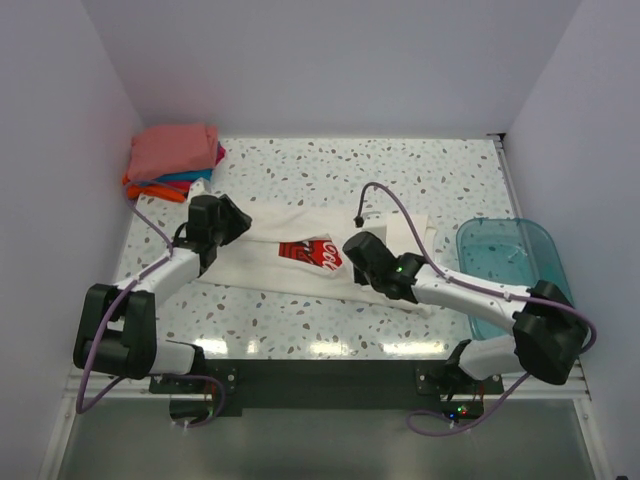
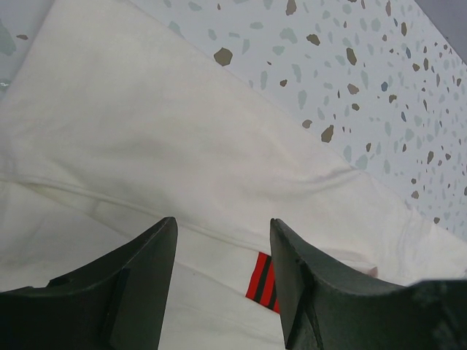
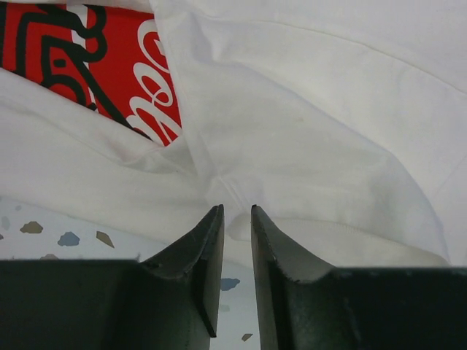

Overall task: Fold and stack the t-shirts
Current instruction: Fold the tshirt

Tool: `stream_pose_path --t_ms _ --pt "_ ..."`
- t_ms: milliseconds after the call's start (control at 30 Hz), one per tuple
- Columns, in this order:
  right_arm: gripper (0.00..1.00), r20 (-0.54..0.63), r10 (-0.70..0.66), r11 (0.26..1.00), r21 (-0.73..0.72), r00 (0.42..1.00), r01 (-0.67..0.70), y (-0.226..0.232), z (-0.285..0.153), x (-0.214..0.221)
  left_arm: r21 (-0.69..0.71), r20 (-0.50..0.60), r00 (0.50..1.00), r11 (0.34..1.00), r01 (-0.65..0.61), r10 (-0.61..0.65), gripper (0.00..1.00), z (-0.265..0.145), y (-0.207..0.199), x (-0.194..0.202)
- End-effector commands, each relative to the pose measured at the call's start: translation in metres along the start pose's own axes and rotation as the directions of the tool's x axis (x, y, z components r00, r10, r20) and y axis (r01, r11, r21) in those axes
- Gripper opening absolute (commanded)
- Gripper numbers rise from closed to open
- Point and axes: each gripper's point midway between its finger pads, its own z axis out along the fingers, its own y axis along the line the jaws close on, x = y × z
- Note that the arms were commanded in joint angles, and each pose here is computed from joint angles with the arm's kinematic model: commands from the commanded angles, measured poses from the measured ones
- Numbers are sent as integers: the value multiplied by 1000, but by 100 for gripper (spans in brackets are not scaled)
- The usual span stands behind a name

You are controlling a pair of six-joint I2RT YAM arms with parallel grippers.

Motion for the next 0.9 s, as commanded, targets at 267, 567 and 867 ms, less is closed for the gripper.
stream_pose_path --t_ms 267,567,867 --pt "46 44 71 980 183 996 -78 -47 10 -42 41 6 998 997 -69 68 63 16 -25 -3" --pt "46 -8 14 998 60 1000 -13 -9 14 -25 42 -30 996 996 -85 86 63 30 -31 13" --pt "45 -60 -28 998 46 998 31 -2 21 16 60 -33 996 995 -80 82 62 29 -36 12"
